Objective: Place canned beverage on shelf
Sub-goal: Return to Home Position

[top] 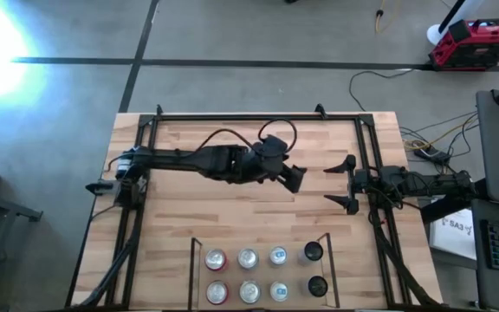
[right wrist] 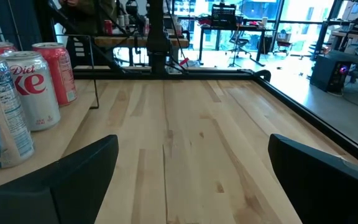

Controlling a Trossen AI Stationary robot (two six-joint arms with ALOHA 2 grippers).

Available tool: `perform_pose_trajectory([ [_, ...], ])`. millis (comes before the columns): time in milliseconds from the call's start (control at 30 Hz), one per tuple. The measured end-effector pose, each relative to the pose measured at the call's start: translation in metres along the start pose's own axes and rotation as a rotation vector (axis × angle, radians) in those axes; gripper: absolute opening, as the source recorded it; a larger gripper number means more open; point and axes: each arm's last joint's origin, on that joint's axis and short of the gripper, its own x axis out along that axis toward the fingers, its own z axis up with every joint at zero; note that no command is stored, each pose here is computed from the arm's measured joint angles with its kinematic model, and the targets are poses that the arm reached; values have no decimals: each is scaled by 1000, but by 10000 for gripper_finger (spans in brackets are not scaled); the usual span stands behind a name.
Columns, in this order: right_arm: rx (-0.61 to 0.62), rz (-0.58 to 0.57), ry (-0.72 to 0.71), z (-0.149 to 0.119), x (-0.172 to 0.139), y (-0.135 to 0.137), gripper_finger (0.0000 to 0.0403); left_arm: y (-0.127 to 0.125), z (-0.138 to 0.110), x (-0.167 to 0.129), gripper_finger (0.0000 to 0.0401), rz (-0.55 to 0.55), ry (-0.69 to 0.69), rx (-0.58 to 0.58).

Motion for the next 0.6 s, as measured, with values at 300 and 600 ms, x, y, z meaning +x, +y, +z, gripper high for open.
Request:
perform_pose_trajectory([
  [300,0,0,0,0,0,0,400,-2,11,-9,343,1,-34,35],
  [600,0,0,0,0,0,0,400,22,6,-40,343,6,-63,113],
])
